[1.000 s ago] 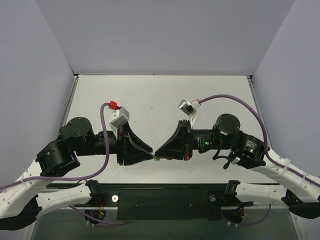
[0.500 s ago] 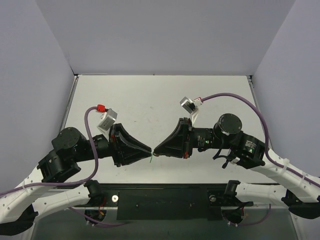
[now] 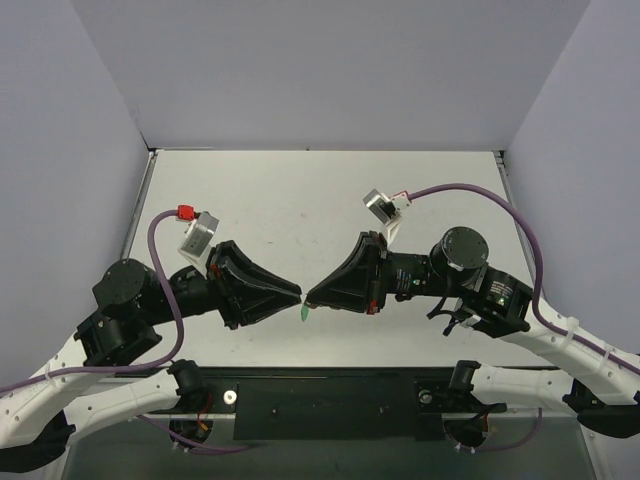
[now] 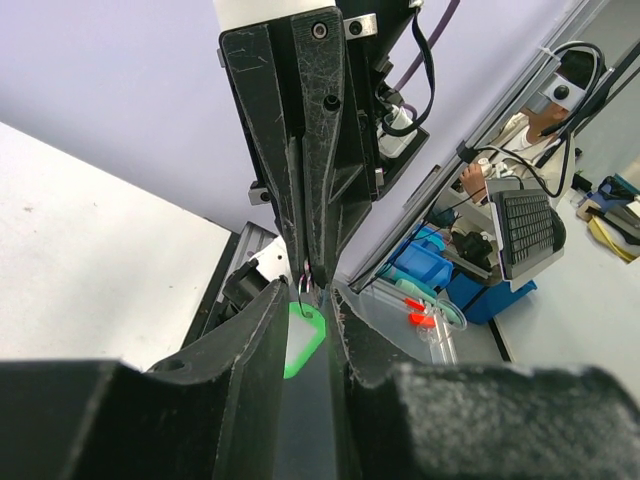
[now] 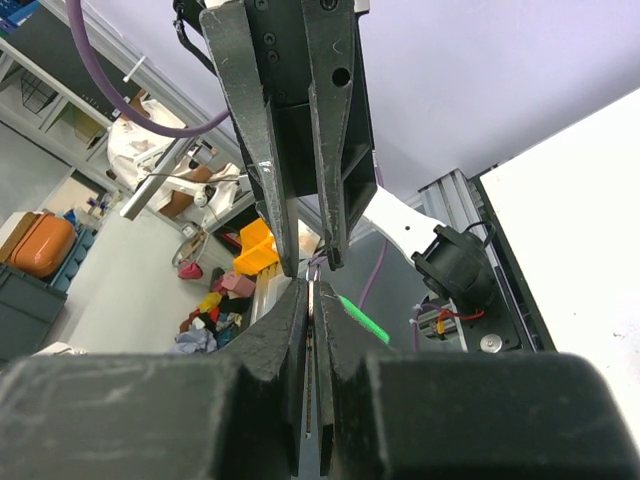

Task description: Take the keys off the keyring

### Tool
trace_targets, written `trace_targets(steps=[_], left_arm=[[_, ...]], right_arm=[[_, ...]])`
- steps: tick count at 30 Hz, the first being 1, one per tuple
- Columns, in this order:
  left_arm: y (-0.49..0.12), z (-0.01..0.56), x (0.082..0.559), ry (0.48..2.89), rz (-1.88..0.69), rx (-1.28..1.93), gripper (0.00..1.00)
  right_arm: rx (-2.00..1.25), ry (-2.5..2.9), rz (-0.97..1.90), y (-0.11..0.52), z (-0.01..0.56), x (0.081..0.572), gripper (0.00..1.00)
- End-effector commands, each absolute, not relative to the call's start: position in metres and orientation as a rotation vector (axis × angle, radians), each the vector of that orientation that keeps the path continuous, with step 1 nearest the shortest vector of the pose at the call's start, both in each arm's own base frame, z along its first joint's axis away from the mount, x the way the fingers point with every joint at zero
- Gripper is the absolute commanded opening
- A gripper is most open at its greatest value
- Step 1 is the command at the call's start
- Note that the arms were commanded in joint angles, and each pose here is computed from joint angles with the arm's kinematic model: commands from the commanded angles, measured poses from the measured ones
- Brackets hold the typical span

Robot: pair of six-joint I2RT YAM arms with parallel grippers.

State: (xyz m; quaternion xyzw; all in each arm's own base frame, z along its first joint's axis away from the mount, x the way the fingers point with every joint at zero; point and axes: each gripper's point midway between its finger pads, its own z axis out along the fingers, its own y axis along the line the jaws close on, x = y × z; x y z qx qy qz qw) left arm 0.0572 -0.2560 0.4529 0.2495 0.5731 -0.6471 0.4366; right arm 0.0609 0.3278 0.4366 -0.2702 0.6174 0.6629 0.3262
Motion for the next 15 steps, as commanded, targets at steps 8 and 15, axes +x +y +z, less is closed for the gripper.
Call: trace_targets(steps=[8,15], left_arm=[[-0.258,0.465,0.057,1.374,-1.639,0.608,0.15],[-0.264,0.461,0.064,1.446,-1.592,0.618,0.00]], right_arm=[[-0.681,1.489,1.789,0.328,0.465,0.061,0.00],[-0.691,1.515,1.792,0.330,0.456,0.060,0.00]])
